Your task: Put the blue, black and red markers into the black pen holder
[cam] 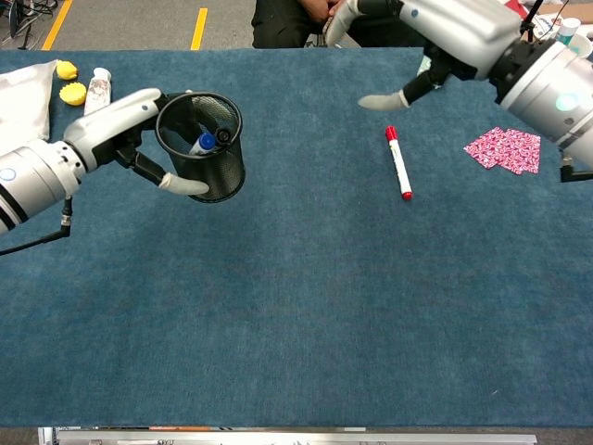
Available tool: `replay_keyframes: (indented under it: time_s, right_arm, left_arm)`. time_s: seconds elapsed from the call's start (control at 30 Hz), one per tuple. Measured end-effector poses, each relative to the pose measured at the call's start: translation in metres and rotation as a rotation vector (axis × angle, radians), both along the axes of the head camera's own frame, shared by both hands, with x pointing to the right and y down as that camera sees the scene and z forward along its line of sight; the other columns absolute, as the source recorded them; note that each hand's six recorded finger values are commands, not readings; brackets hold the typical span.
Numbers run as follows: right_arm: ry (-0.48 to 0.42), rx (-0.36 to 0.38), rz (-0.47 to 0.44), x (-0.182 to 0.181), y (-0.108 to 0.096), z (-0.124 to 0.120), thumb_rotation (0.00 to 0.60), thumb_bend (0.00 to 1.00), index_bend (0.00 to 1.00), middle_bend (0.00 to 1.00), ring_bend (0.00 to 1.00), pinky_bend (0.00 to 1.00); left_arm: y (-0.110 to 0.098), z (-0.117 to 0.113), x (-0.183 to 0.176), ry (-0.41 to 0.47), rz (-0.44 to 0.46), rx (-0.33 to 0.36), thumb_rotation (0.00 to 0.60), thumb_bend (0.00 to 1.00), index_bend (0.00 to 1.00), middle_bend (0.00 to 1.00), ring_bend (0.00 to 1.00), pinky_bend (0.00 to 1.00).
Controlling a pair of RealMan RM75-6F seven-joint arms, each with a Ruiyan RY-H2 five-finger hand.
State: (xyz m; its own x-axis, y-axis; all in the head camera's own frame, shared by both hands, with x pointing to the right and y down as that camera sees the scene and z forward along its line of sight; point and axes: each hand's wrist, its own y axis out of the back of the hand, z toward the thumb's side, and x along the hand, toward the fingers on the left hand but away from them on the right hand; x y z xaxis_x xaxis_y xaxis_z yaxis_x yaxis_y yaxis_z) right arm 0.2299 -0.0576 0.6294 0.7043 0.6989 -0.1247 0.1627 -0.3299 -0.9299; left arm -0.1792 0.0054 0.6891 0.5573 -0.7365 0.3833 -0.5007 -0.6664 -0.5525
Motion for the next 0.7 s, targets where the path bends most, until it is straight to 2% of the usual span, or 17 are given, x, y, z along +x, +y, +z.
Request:
replay_keyframes:
  time_s: [0.13, 0.37, 0.57, 0.7]
  right_arm:
    - [0.147, 0.061, -0.048, 0.026, 0.001, 0.016, 0.6, 0.17, 0.45, 0.16, 0.0, 0.0]
    - [0.384, 0.124, -0.144, 0.068, 0.005, 0.051, 0.6, 0.17, 0.48, 0.17, 0.0, 0.0]
    - [0.528, 0.168, -0.231, 0.09, 0.009, 0.081, 0.6, 0.17, 0.48, 0.17, 0.0, 0.0]
    - [0.587, 0.184, -0.279, 0.097, 0.013, 0.1, 0.6, 0.17, 0.48, 0.17, 0.0, 0.0]
  left_arm:
    - [0.0, 0.002, -0.003, -0.003, -0.004, -0.002, 0.572, 0.14, 0.2, 0.41, 0.32, 0.28]
    - [0.0, 0.002, -0.003, -0.001, -0.003, -0.003, 0.572, 0.14, 0.2, 0.41, 0.32, 0.28]
    - [0.001, 0.003, -0.003, -0.007, -0.002, -0.007, 0.57, 0.14, 0.2, 0.41, 0.32, 0.28]
    - [0.001, 0.004, -0.004, -0.011, -0.005, -0.01, 0.571, 0.14, 0.2, 0.41, 0.32, 0.28]
